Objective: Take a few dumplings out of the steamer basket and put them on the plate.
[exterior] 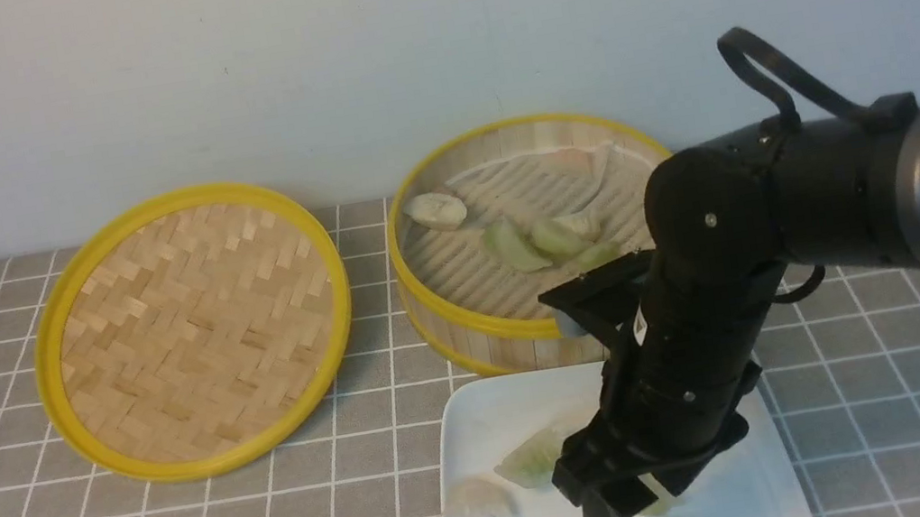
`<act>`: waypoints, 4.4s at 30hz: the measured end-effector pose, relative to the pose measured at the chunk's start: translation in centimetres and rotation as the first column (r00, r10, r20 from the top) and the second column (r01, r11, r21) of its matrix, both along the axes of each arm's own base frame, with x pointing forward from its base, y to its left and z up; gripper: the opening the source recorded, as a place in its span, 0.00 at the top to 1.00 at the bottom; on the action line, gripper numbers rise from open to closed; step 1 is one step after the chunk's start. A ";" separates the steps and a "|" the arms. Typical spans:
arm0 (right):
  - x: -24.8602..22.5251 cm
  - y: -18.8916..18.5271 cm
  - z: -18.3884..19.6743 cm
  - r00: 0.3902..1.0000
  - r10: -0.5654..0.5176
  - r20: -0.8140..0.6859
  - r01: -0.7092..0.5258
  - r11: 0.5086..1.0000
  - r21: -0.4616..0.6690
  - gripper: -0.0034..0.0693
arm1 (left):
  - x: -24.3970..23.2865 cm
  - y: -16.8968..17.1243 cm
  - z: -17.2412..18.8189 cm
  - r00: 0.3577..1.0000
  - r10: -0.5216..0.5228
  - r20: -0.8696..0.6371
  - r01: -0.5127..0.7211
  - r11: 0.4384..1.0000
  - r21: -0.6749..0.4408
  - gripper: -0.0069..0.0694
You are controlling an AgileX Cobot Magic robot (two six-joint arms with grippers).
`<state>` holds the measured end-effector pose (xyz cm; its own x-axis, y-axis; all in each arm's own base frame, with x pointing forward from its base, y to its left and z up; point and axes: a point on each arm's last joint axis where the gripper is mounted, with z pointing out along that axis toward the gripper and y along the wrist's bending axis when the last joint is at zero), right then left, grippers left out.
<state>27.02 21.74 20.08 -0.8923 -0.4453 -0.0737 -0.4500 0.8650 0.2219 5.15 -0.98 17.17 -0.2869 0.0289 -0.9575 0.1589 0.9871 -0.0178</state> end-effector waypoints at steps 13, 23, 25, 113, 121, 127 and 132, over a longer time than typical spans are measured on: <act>12.0 -2.0 7.6 0.927 -0.066 0.370 0.103 0.992 -0.079 0.07 | 0.0 0.0 0.0 1.000 0.000 0.000 0.000 1.000 0.000 0.92; 18.0 -1.5 0.4 0.952 0.001 0.307 0.045 0.989 -0.143 0.20 | 0.0 0.0 0.0 1.000 0.000 0.000 0.000 1.000 0.000 0.92; 18.4 -1.3 -0.5 0.955 0.018 0.297 0.028 0.989 -0.148 0.20 | 0.0 0.0 0.0 1.000 0.000 0.000 0.000 1.000 0.000 0.92; -19.9 -17.4 17.0 0.306 -0.552 0.776 -0.204 0.758 0.620 0.97 | 0.0 0.0 0.0 1.000 0.000 0.000 0.000 1.000 0.000 0.92; -23.3 -20.1 14.4 0.222 -0.620 0.753 -0.282 0.698 0.658 0.97 | 0.0 0.0 0.0 1.000 0.000 0.000 0.000 1.000 0.000 0.92; -24.5 -21.0 14.4 0.185 -0.651 0.736 -0.317 0.670 0.671 0.97 | 0.0 0.0 0.0 1.000 0.000 0.000 0.000 1.000 0.000 0.92; -24.8 -20.8 14.3 0.205 -0.642 0.739 -0.344 0.660 0.668 0.97 | 0.0 0.0 0.0 1.000 0.000 0.000 0.000 1.000 0.000 0.92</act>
